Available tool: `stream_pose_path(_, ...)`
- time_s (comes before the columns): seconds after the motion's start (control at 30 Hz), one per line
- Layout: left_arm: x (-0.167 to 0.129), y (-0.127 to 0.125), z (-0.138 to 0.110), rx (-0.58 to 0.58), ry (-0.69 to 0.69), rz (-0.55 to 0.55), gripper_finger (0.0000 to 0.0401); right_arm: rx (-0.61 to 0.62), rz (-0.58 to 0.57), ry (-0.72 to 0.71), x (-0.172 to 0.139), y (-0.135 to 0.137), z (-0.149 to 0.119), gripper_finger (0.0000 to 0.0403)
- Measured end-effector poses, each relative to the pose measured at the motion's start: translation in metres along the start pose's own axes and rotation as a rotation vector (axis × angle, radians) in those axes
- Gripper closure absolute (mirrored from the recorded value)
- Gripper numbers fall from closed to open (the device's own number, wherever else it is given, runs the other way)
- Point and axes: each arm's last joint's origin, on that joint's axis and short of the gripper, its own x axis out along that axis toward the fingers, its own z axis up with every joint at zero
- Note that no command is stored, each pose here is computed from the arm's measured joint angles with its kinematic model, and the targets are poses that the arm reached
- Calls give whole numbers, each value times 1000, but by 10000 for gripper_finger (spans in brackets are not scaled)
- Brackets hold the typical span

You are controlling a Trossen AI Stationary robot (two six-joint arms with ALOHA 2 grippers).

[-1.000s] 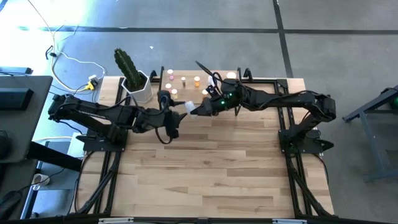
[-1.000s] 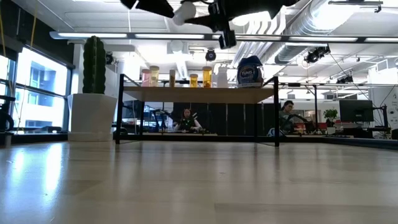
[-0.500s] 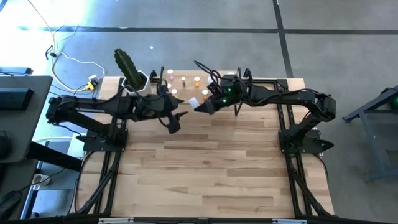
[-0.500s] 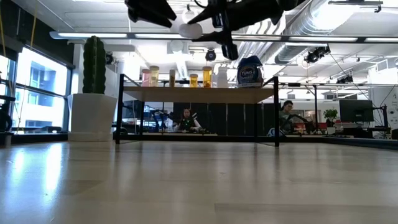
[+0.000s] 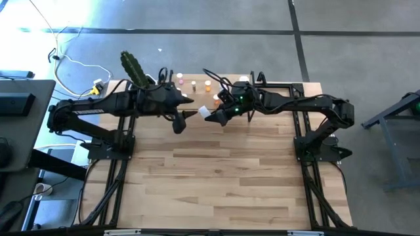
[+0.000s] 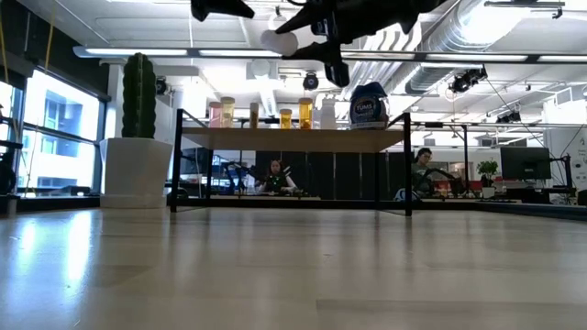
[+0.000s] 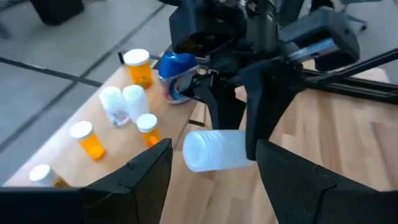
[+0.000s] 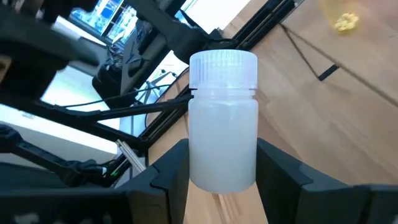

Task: Pick and place medicine bottles onto shelf by color
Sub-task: Put the white pill bottle on the shelf

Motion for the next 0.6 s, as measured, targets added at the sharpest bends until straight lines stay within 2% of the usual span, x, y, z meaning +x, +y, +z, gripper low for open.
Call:
stream_pose_path(0.23, -6, 7, 6, -49, 42, -94, 178, -41, 18, 10, 5, 12, -9, 263)
stream_pose_path(0.6, -13, 10, 7, -79, 130, -384, 178, -324, -21, -54, 14, 34, -24, 263)
